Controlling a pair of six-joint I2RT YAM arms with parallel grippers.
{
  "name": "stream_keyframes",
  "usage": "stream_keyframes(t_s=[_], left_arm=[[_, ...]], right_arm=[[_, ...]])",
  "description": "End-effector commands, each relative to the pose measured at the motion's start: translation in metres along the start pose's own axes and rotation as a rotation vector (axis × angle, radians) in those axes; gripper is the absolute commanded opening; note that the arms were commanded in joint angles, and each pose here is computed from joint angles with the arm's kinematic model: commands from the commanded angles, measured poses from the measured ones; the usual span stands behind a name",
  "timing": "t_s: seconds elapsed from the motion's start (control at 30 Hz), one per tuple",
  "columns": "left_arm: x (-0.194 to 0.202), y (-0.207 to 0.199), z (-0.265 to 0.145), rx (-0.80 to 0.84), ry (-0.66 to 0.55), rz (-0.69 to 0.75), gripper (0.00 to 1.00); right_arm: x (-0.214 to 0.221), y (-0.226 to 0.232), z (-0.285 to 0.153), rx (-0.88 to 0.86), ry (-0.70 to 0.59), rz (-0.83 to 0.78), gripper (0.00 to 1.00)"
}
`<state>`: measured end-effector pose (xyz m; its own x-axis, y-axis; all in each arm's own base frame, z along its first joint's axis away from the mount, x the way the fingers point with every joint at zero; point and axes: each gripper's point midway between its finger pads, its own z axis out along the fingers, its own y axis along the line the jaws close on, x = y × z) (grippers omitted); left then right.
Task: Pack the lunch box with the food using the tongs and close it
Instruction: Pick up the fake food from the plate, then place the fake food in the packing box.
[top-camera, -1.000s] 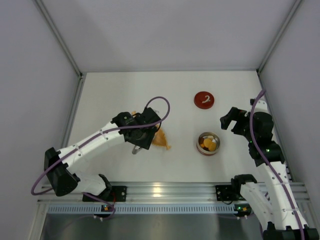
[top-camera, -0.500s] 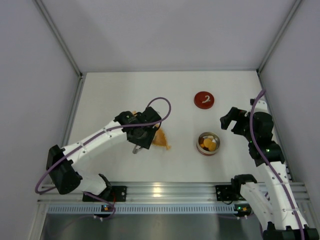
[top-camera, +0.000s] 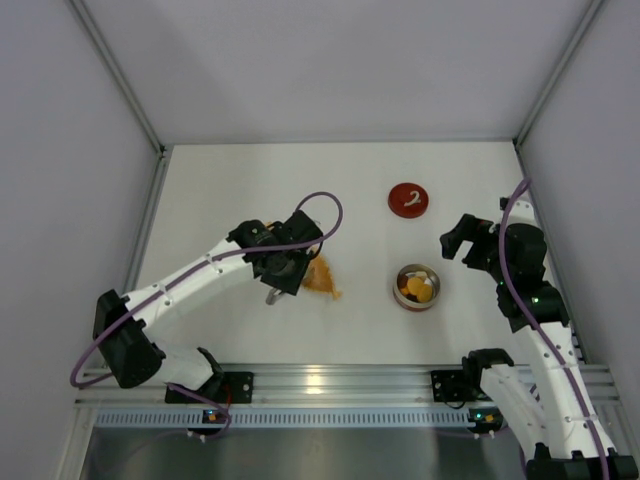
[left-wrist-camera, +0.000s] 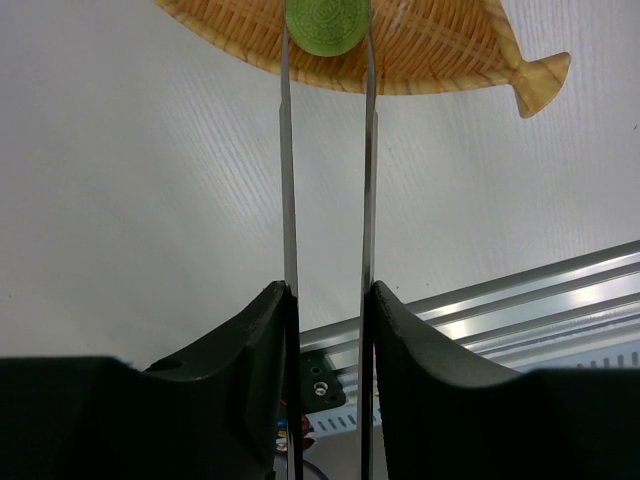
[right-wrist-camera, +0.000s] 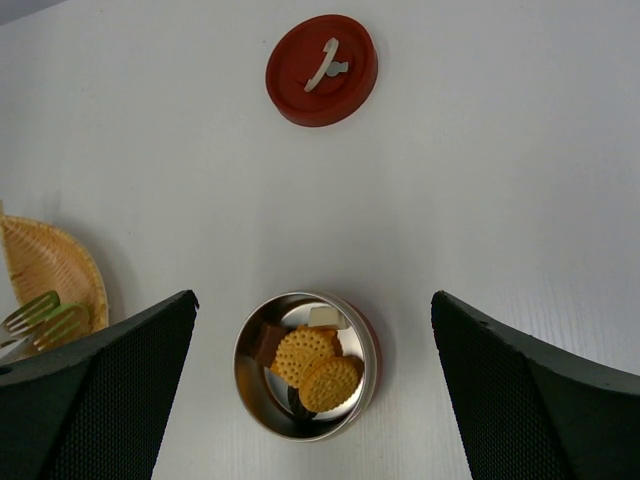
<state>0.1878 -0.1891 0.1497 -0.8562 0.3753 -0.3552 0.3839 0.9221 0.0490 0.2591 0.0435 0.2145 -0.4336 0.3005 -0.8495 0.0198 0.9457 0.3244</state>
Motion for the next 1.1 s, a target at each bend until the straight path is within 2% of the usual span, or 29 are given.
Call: stream_keyframes(t_s=[0.0, 0.3, 0.53, 0.77, 1.07], left_arm=[[-0.024, -0.001, -0.019, 0.017, -0.086, -0.016, 0.34], [-0.044, -0.002, -0.038, 0.026, -0.152, -0.032, 0.34], [-0.066, -0.022, -0.055, 0.102, -0.210, -0.018, 0.33], [-0.083, -0.084, -0.073, 0.172, -0.267, 0.088, 0.34], [-0.098, -0.171, -0.073, 0.261, -0.290, 0.218, 0.34]], right_arm=[[-0.021, 0.011, -0.006, -0.033, -0.055, -0.026, 1.00], [-0.019, 0.010, -0.006, -0.031, -0.052, -0.021, 0.99], [-0.019, 0.010, -0.005, -0.032, -0.050, -0.018, 0.99], [-0.019, 0.011, -0.006, -0.032, -0.052, -0.017, 0.99], [-0.019, 0.009, -0.007, -0.022, -0.051, -0.019, 1.00]])
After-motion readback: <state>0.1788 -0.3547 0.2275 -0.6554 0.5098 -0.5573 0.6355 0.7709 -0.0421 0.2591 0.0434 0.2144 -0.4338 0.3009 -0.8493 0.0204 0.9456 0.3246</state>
